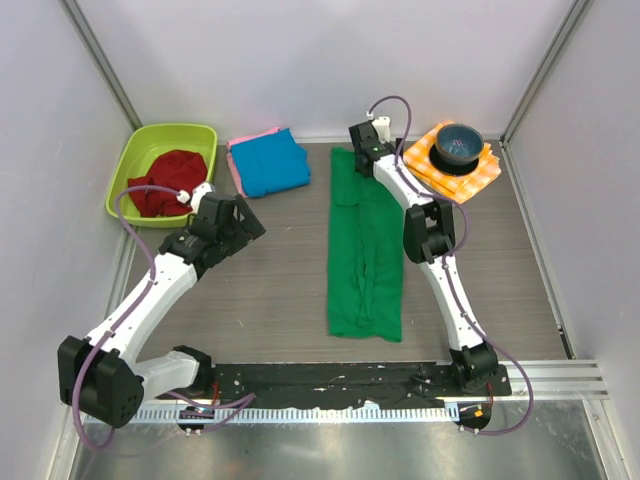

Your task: Fold and stack the t-shirts

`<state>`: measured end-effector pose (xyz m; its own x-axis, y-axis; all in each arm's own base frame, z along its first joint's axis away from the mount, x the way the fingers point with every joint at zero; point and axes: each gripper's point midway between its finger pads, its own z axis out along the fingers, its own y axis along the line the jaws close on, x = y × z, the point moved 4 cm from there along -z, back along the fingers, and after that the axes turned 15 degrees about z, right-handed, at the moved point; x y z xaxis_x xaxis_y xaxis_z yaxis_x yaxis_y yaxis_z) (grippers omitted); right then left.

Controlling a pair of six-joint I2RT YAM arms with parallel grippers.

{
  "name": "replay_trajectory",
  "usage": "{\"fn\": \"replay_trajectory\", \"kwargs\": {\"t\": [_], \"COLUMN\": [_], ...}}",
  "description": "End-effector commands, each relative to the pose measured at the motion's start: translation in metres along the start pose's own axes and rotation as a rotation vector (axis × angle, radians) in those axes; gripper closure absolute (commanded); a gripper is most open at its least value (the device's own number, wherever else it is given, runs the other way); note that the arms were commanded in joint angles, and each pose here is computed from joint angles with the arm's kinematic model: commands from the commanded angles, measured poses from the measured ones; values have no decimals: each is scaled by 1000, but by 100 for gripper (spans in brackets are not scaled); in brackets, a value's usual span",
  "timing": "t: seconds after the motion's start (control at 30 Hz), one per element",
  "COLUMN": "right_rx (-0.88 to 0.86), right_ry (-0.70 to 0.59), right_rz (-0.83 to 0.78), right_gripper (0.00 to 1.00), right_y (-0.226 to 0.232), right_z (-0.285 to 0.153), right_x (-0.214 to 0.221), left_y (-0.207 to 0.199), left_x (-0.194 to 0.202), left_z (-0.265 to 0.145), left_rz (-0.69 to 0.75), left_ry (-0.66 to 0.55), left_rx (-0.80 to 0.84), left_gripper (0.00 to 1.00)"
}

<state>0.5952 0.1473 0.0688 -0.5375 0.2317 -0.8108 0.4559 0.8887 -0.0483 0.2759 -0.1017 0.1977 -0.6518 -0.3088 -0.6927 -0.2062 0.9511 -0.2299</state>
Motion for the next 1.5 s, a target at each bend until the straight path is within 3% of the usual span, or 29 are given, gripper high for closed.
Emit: {"fn": "replay_trajectory", "kwargs": {"t": [0.0, 0.03, 0.17, 0.23, 0.3, 0.33, 0.37, 0.4, 0.43, 0.5, 0.53, 0.6, 0.63, 0.73, 1.03, 1.2, 1.47], "right_rx": [-105, -137, -167, -197, -280, -282, -326, -327, -318, -358, -313, -350, -316, -384, -537, -558, -535], "right_ry": [-82, -173, -294, -246, -214, -87, -101, -66, 25, 14, 86, 90, 166, 269, 490, 633, 723], "right_rz": [55, 113, 133, 108, 185, 131, 180, 226, 195, 284, 244, 301, 299, 384, 524, 537, 535], "right_gripper": [1, 1, 1, 1, 1, 1, 1, 1, 1, 4, 5, 8, 9, 12, 14, 17, 17], "right_y": [13, 12, -12, -24, -47, -56, -79, -90, -106, -141, -162, -190, -206, -232, -257, -257, -266], "right_z": [-22, -55, -133, -160, -208, -200, -235, -239, -230, -260, -253, -279, -278, -307, -353, -358, -357], "right_x": [-44, -88, -140, -132, -143, -98, -105, -87, -35, -19, 26, 43, 79, 119, 175, 206, 238], "left_y": [-23, -24, -37, -46, -52, -60, -63, -68, -76, -86, -91, -97, -97, -99, -106, -112, -113], "left_x": [-12, -10, 8, 22, 39, 50, 63, 71, 88, 107, 121, 135, 147, 169, 220, 238, 256], "left_z": [5, 6, 10, 9, 15, 14, 15, 19, 16, 15, 10, 3, -2, -13, -22, -15, -3], "left_rz": [-61, -60, -42, 0, 31, 56, 68, 81, 103, 128, 139, 147, 161, 154, 122, 78, 69], "left_ry": [-62, -57, -1, 33, 79, 105, 140, 154, 203, 254, 286, 315, 342, 388, 526, 562, 616], "left_rx": [137, 147, 243, 275, 295, 321, 339, 348, 384, 421, 436, 481, 493, 534, 631, 669, 653], "left_gripper": [0, 0, 0, 0, 0, 0, 0, 0, 0, 0, 0, 0, 0, 0, 0, 5, 11]}}
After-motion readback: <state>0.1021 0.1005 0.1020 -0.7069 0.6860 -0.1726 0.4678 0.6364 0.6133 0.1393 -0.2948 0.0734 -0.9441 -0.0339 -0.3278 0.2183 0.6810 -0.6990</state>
